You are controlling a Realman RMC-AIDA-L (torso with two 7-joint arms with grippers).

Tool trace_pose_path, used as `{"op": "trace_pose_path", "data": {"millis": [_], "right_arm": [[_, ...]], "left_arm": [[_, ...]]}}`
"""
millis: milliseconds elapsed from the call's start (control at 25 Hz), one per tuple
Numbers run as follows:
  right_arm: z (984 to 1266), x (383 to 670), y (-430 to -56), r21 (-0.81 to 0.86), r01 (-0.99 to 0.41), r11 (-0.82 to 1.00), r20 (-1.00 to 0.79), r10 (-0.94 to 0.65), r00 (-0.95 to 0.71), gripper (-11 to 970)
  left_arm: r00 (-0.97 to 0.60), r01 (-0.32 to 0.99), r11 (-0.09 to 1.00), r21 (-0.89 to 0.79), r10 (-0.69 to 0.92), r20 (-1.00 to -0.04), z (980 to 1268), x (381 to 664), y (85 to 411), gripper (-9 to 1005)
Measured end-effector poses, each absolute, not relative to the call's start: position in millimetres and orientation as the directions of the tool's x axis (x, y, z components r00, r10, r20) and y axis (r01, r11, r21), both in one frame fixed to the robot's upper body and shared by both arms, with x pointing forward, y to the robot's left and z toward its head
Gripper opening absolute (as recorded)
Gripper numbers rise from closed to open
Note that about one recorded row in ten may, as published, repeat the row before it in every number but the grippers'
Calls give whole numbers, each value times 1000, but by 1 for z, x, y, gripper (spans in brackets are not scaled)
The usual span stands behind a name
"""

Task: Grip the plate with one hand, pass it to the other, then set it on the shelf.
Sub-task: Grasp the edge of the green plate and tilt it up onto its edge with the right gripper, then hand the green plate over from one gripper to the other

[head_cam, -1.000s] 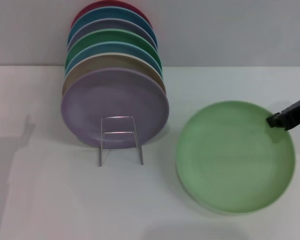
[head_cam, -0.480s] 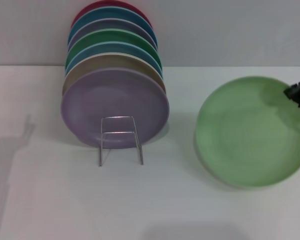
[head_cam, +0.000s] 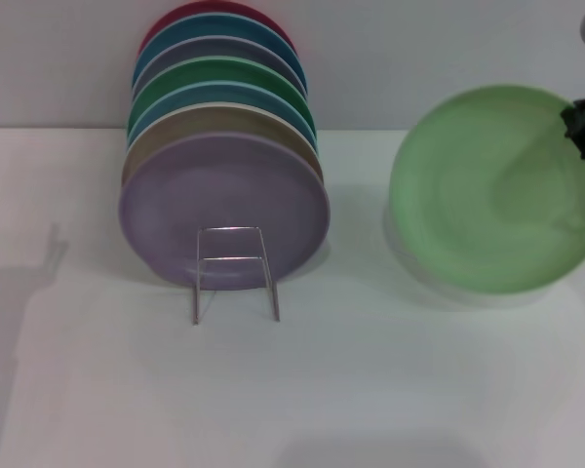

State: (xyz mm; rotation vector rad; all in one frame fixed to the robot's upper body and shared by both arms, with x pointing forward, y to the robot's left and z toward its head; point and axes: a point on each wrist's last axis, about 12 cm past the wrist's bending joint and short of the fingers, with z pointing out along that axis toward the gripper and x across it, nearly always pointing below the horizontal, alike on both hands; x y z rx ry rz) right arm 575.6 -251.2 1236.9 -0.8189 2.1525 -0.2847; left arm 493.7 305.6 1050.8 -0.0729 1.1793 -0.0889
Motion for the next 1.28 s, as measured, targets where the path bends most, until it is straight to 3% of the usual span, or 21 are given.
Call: {"op": "trace_pose_path", "data": {"millis": [760,1280], "right_arm": [[1213,568,-270,-543,-299,785,-730,-617,-294,21],[1168,570,-264,-552,-211,807,-803,-582,-125,22]], "left_arm": [[380,32,994,-104,-108,-919,1051,494,305,844],[380,38,993,-111,-117,-917,1051,494,305,845]]}}
